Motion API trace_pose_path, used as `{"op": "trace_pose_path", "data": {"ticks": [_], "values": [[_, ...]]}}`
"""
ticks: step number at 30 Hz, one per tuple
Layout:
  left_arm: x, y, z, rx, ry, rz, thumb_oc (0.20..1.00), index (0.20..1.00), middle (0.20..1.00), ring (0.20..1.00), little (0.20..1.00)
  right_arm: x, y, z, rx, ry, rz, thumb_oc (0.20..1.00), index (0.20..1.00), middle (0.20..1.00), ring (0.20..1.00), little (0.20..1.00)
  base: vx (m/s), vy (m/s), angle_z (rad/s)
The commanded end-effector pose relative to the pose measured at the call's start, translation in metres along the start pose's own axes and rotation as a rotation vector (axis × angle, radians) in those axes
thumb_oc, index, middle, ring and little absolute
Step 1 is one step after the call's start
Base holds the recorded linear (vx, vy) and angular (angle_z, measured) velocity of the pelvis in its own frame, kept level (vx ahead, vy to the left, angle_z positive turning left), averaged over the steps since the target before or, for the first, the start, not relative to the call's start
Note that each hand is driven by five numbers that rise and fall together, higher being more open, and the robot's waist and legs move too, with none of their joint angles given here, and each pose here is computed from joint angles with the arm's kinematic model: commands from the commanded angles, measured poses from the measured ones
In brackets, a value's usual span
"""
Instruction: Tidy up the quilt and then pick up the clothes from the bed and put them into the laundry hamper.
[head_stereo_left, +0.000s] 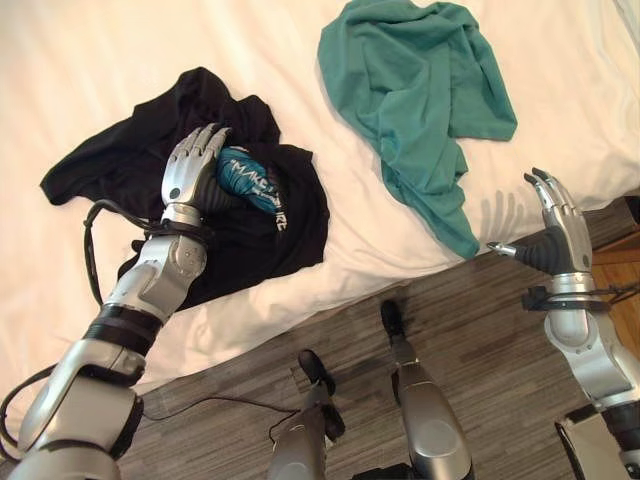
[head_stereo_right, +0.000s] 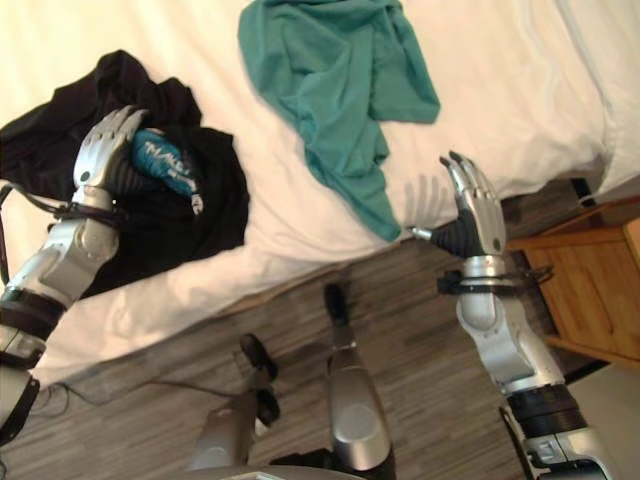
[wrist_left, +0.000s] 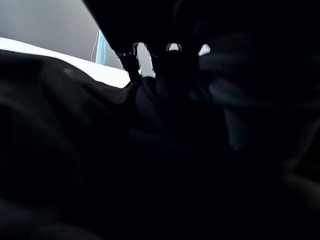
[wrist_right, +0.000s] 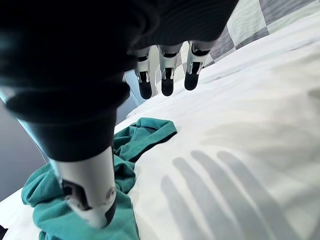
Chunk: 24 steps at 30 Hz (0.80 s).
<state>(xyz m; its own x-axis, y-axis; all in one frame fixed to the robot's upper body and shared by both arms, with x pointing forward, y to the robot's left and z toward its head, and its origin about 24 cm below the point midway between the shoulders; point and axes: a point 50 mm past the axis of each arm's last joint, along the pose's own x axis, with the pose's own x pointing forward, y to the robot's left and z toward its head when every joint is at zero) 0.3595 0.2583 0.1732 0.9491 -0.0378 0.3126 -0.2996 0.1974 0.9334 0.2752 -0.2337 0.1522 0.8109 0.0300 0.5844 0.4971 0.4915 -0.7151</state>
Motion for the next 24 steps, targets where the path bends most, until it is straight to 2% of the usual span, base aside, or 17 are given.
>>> {"op": "trace_pose_path", "data": {"ticks": [1,3,4,5,8,9,11,12,14,18,19,21,22,24], "values": [[0.001,-0.011,-0.01,0.09,0.056,-0.077,0.2,0.2,0.2,0.2,0.2,0.021,-0.025,0.011,-0.04,-0.103,-0.154,1.0,1.0,1.0,1.0,1.0,0.03,-0.053,-0.04],[-0.023,-0.051,-0.017,0.009,0.121,-0.19,0.2,0.2,0.2,0.2,0.2,0.031,-0.029,0.013,-0.066,-0.121,-0.177,1.0,1.0,1.0,1.0,1.0,0.02,-0.064,0.01],[-0.024,-0.051,-0.018,0.007,0.123,-0.19,0.2,0.2,0.2,0.2,0.2,0.031,-0.028,0.013,-0.066,-0.123,-0.175,1.0,1.0,1.0,1.0,1.0,0.01,-0.097,0.11],[-0.038,-0.066,-0.016,-0.056,0.127,-0.22,0.2,0.2,0.2,0.2,0.2,0.04,-0.033,0.015,-0.088,-0.14,-0.196,1.0,1.0,1.0,1.0,1.0,0.01,-0.101,0.18],[-0.069,-0.082,-0.015,-0.173,0.118,-0.255,0.2,0.2,0.2,0.2,0.2,0.056,-0.04,0.018,-0.13,-0.17,-0.205,1.0,1.0,1.0,1.0,1.0,0.0,-0.136,0.16],[-0.089,-0.088,-0.016,-0.248,0.107,-0.283,0.2,0.2,0.2,0.2,0.2,0.068,-0.046,0.015,-0.179,-0.171,-0.198,1.0,1.0,1.0,1.0,1.0,0.03,-0.141,0.27],[-0.098,-0.087,-0.017,-0.282,0.097,-0.29,0.2,0.2,0.2,0.2,0.2,0.076,-0.049,0.011,-0.204,-0.161,-0.191,1.0,1.0,1.0,1.0,1.0,-0.01,-0.102,0.25],[-0.121,-0.084,-0.02,-0.343,0.079,-0.333,0.2,0.2,0.2,0.2,0.2,0.087,-0.06,0.0,-0.251,-0.123,-0.175,1.0,1.0,1.0,1.0,1.0,-0.03,-0.088,0.37],[-0.137,-0.08,-0.024,-0.384,0.079,-0.363,0.2,0.2,0.2,0.2,0.2,0.099,-0.071,-0.01,-0.262,-0.074,-0.172,1.0,1.0,1.0,1.0,1.0,-0.02,-0.104,0.37],[-0.161,-0.073,-0.031,-0.539,0.14,-0.343,0.2,0.2,0.2,0.2,0.2,0.11,-0.086,-0.051,-0.201,0.159,-0.158,1.0,1.0,1.0,1.0,1.0,-0.03,-0.054,0.24],[-0.161,-0.073,-0.032,-0.541,0.142,-0.341,0.2,0.2,0.2,0.2,0.2,0.111,-0.085,-0.051,-0.2,0.156,-0.158,1.0,1.0,1.0,1.0,1.0,-0.04,-0.038,0.18],[-0.169,-0.067,-0.029,-0.668,0.143,-0.337,0.2,0.2,0.2,0.2,0.2,0.108,-0.09,-0.078,-0.145,0.326,-0.133,1.0,1.0,1.0,1.0,1.0,-0.03,-0.03,0.14],[-0.171,-0.066,-0.028,-0.708,0.138,-0.341,0.2,0.2,0.2,0.2,0.2,0.108,-0.089,-0.084,-0.137,0.359,-0.116,0.2,0.2,0.2,0.2,0.2,-0.01,-0.008,0.15],[-0.171,-0.065,-0.021,-0.775,0.116,-0.353,0.2,0.2,0.2,0.2,0.2,0.101,-0.081,-0.093,-0.103,0.412,-0.066,0.2,0.2,0.2,0.2,0.2,-0.01,-0.01,0.17]]}}
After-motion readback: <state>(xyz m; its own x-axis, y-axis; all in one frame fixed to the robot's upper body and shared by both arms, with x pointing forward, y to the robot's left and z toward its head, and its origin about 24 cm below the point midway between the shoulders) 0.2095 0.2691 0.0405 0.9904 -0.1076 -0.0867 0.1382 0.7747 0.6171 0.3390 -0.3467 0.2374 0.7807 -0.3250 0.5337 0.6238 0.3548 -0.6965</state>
